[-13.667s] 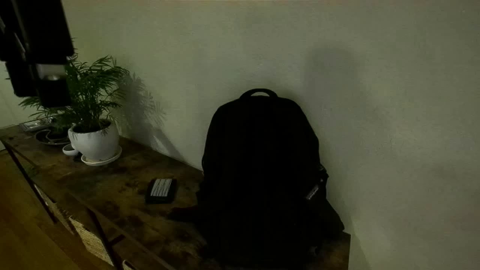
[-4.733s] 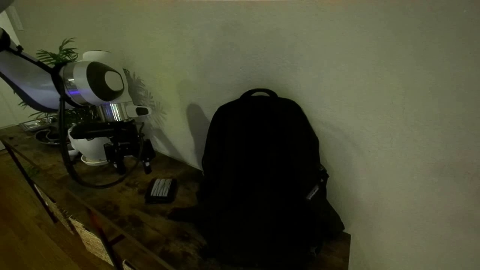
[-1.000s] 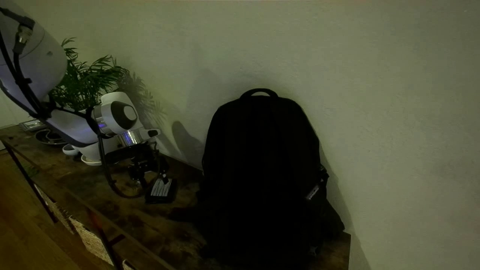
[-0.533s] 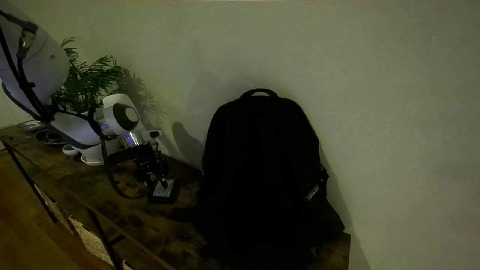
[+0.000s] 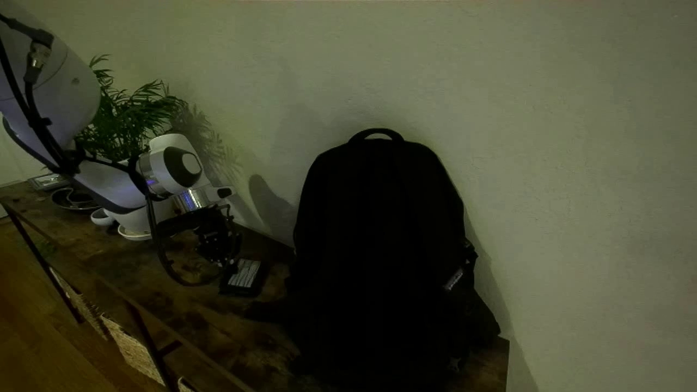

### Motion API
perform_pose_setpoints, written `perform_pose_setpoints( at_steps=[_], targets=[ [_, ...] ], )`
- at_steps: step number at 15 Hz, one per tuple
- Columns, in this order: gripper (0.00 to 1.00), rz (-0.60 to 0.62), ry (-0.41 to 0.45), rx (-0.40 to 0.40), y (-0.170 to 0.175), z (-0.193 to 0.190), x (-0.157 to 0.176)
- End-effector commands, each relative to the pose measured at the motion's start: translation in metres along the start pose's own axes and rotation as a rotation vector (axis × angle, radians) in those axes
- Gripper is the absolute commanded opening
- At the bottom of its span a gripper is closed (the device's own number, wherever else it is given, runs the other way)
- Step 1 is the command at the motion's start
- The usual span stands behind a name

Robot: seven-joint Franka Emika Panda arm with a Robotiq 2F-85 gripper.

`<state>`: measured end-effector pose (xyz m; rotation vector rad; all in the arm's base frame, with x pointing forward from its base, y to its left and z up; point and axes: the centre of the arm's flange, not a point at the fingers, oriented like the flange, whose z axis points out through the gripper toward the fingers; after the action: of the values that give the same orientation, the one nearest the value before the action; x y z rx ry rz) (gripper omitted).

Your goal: Put the object inside the black bag

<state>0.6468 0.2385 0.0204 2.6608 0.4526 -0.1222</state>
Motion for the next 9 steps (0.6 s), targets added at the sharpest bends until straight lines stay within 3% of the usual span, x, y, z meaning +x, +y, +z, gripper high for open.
perform_pose_setpoints(
  at_steps=[1,3,9],
  targets=[
    [0.03,0.026,0.000,-0.042,0.003,-0.004,-0.003],
    [0.07,0.034,0.005,-0.041,0.005,-0.006,-0.003],
    [0.06,0.075,0.026,-0.016,0.014,-0.021,-0.010]
  ],
)
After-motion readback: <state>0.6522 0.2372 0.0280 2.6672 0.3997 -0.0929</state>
